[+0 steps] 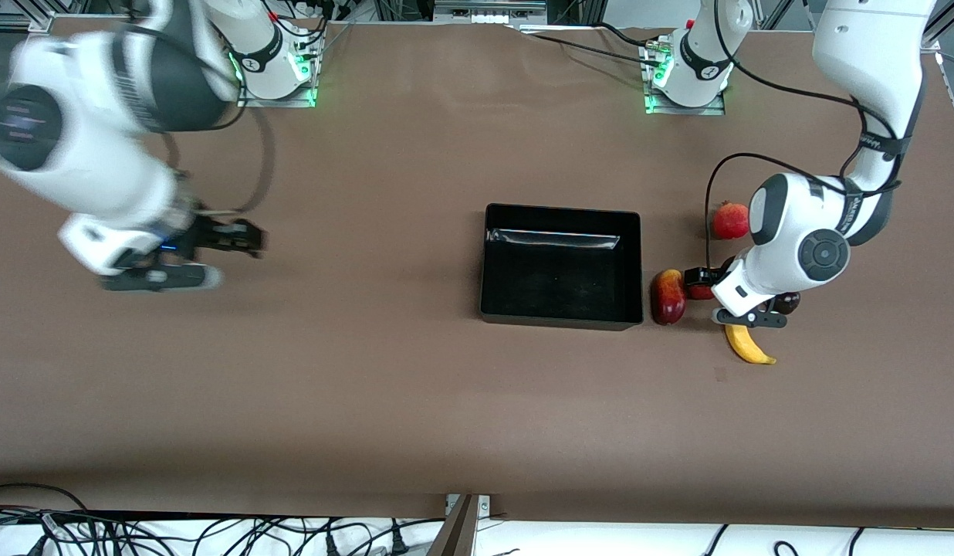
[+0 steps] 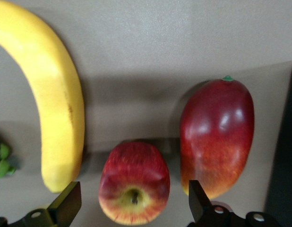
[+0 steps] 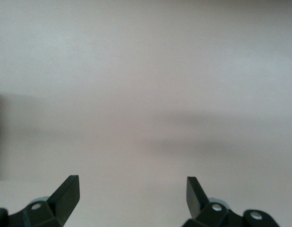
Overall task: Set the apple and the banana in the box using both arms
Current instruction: 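Close the left gripper on the small red apple and lift it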
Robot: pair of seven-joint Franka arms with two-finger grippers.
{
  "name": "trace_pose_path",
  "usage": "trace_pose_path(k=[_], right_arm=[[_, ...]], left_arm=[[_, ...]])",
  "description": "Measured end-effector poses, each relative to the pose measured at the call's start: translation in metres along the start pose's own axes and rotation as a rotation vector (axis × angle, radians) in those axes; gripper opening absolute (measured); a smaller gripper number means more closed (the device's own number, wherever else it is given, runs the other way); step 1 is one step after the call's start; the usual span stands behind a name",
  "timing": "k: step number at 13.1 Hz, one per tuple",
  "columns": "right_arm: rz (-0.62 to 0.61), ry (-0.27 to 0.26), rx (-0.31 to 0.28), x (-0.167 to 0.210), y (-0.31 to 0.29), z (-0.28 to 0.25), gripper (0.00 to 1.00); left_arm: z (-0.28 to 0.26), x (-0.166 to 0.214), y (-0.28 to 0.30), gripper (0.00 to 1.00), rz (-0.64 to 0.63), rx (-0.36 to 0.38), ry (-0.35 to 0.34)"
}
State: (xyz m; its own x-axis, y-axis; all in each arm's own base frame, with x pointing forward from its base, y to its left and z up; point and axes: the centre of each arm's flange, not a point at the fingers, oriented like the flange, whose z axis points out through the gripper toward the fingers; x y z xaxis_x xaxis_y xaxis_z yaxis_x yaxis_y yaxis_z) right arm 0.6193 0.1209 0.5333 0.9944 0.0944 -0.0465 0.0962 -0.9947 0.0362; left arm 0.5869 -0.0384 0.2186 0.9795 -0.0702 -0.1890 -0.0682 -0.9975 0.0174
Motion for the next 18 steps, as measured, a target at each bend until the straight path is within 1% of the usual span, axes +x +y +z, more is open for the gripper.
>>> trace_pose_path(k=[2,5,6,7,9,11,13,14,16,18], right_arm=[[-0.011,-0.002,0.005,-0.004,0.016,-0.007,1.00],[-0.013,-0.046,0.023,-0.016,0.023,-0.015,1.00],[-0.003,-0.067,0.035,-0.025,0.037,-0.021,1.00],[0.013,-0.077,0.046,-0.034,0.056,-0.024,1.00],[0.018,-0.061,0.036,-0.055,0.079,-0.023,1.00],[0.015,-0.052,0.031,-0.070,0.083,-0.020,1.00],[0.019,-0.047,0.015,-0.075,0.088,-0.023,1.00],[0.025,-0.055,0.004,-0.076,0.093,-0.025,1.00],[0.039,-0.061,0.001,-0.077,0.101,-0.038,1.00],[0.043,-0.074,-0.002,-0.076,0.103,-0.045,1.00]], left_arm=[[0.007,0.003,0.000,1.00,0.014,0.010,0.010],[0.015,0.003,-0.001,1.00,0.049,0.010,0.011],[0.018,0.003,-0.002,1.00,0.052,0.010,0.007],[0.020,0.003,-0.003,1.00,0.054,0.009,0.003],[0.023,0.002,-0.003,1.00,0.060,0.009,-0.004],[0.026,0.000,-0.003,1.00,0.061,0.009,-0.010],[0.027,-0.001,-0.003,0.78,0.064,0.008,-0.020],[0.024,-0.001,-0.003,0.67,0.066,0.008,-0.038],[0.005,0.004,-0.001,0.66,0.069,0.010,-0.080],[-0.043,0.016,0.008,0.66,0.082,0.009,-0.100]])
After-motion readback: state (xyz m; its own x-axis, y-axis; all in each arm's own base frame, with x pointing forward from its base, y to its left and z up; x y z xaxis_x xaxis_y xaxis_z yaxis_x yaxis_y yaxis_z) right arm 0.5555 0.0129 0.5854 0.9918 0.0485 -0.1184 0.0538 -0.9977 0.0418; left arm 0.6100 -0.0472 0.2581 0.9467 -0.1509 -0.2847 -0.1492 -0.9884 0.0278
